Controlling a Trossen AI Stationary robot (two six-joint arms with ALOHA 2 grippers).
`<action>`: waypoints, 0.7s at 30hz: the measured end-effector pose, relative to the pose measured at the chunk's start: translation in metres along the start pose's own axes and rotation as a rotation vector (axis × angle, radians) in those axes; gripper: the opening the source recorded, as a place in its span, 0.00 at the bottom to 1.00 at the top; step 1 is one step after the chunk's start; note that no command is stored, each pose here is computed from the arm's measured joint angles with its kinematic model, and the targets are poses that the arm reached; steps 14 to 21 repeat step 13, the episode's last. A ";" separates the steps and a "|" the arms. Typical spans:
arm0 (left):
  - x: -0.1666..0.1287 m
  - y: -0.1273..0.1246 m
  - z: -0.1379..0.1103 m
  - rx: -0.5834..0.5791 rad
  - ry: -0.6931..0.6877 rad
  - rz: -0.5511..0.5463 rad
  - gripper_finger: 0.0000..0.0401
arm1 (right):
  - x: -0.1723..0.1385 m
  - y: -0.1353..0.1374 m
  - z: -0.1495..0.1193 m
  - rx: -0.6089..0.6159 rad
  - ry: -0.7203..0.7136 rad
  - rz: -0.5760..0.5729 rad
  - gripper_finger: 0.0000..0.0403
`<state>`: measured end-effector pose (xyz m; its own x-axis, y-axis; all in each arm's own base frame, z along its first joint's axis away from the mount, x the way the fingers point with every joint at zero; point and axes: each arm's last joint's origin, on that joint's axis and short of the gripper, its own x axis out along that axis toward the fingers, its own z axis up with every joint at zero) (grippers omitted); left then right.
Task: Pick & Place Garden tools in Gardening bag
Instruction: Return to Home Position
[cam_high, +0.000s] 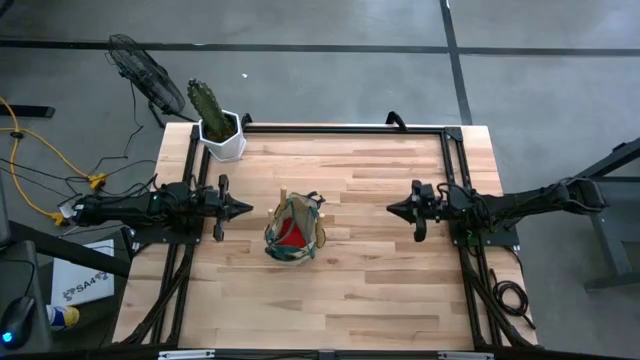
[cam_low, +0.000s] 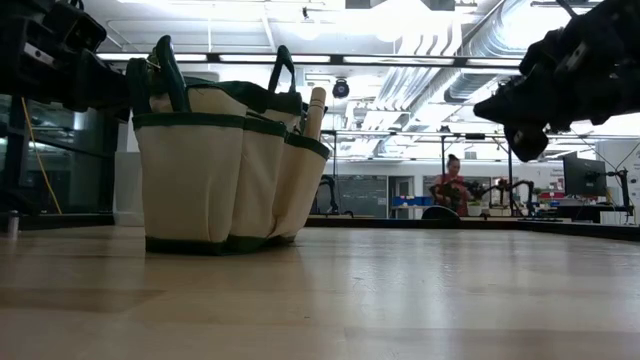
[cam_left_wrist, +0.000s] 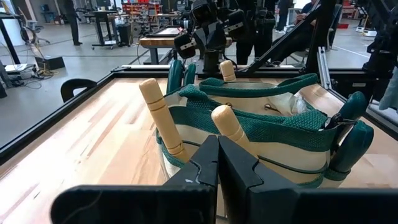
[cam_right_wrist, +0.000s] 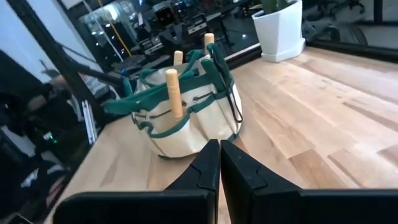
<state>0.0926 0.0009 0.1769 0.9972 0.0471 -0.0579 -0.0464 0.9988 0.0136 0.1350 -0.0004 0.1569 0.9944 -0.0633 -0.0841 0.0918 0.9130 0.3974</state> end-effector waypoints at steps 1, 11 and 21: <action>0.000 0.000 0.000 0.000 0.000 0.000 0.00 | 0.000 0.000 0.000 -0.015 0.000 0.000 0.01; 0.000 0.000 0.000 0.000 0.000 0.000 0.00 | 0.000 0.000 0.000 -0.055 0.000 0.000 0.01; 0.000 0.000 0.000 0.000 0.000 0.000 0.00 | 0.000 0.000 0.000 -0.055 0.000 0.000 0.01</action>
